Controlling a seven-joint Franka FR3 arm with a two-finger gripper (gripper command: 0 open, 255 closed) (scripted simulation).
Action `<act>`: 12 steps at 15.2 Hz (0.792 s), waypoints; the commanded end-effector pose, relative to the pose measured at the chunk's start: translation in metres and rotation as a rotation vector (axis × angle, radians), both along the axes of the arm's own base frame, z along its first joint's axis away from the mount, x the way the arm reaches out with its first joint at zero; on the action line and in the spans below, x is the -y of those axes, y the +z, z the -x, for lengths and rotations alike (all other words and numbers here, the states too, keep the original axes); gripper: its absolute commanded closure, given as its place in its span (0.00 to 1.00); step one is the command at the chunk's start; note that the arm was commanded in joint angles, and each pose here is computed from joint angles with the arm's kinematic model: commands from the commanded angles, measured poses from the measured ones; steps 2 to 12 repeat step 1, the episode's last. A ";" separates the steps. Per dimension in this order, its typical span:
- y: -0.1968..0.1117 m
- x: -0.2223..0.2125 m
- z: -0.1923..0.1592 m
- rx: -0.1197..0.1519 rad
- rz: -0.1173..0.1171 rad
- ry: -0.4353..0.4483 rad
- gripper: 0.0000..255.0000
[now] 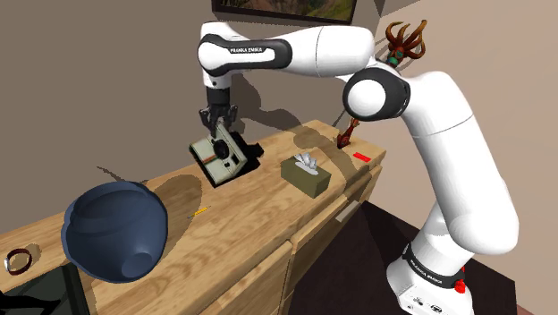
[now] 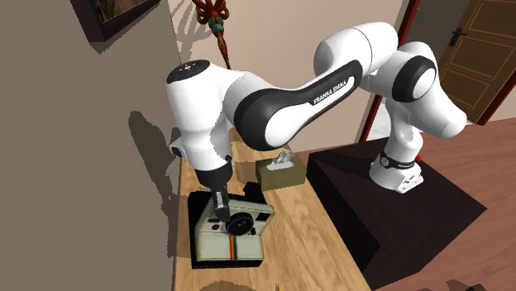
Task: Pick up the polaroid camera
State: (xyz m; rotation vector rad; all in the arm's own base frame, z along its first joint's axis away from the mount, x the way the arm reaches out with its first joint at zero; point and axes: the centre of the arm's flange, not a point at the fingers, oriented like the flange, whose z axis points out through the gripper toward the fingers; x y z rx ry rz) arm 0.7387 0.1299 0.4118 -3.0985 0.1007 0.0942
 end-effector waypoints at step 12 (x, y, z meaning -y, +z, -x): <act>0.005 -0.002 0.000 0.005 -0.001 0.000 1.00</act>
